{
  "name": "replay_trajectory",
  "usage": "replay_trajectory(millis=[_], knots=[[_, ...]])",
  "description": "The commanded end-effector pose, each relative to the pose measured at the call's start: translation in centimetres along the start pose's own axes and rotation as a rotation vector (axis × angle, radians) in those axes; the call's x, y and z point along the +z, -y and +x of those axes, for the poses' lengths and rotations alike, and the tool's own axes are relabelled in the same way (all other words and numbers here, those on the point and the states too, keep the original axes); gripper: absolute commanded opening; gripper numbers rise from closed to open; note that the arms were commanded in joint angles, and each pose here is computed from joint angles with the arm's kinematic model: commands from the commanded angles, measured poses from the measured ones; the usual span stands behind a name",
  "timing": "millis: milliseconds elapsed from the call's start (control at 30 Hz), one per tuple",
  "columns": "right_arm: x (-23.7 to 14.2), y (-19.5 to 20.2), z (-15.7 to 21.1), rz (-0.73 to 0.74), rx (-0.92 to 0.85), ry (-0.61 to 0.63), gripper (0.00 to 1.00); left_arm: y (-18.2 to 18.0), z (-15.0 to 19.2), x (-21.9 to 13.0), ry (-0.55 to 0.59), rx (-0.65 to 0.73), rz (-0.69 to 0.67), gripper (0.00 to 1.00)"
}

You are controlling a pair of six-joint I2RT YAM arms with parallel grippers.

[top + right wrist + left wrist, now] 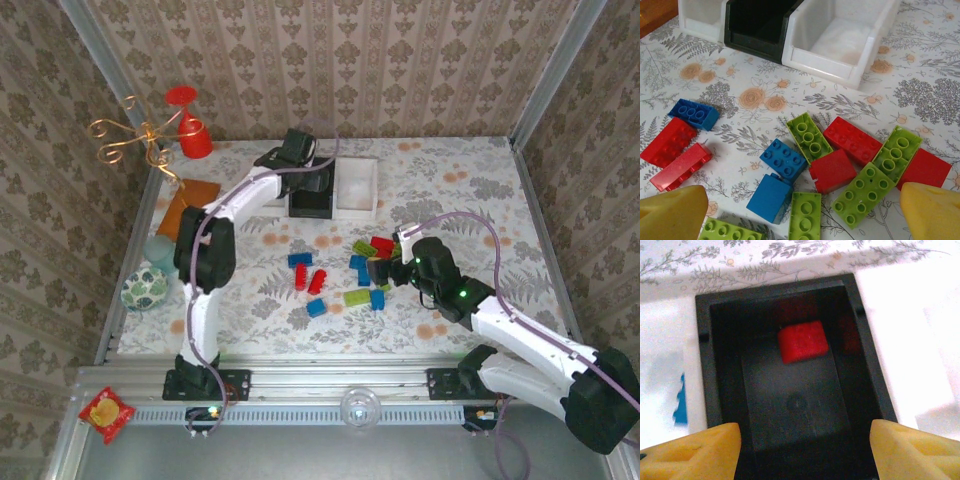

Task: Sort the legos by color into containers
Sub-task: Place the lego in the container, then pick up the lego from the center of the table.

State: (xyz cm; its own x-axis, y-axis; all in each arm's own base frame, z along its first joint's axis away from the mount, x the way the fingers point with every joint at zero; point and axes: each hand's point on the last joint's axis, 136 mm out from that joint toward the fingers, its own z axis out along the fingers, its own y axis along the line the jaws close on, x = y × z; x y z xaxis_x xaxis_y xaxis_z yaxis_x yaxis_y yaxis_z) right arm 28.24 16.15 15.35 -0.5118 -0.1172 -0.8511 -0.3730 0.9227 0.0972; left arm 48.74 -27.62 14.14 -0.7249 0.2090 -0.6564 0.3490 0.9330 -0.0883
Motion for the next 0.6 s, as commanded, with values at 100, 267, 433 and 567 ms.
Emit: replay_trajectory(millis=[100,267,433,567], knots=[[-0.6,-0.4,-0.3,-0.022,-0.006,0.019,1.0,2.5,7.0,-8.1,-0.001,0.018,0.136,0.71],[-0.2,-0.8,-0.1,-0.04,-0.002,0.022,1.0,2.8,15.6,-10.4,-0.119,-0.06,0.172,0.73],[0.2,-0.9,0.4,-0.048,0.006,0.014,1.0,2.1,20.4,-10.6,-0.214,-0.086,0.13,0.74],[0.2,-0.9,0.6,-0.048,0.007,0.012,1.0,3.4,22.3,-9.3,-0.296,-0.091,0.168,0.68]])
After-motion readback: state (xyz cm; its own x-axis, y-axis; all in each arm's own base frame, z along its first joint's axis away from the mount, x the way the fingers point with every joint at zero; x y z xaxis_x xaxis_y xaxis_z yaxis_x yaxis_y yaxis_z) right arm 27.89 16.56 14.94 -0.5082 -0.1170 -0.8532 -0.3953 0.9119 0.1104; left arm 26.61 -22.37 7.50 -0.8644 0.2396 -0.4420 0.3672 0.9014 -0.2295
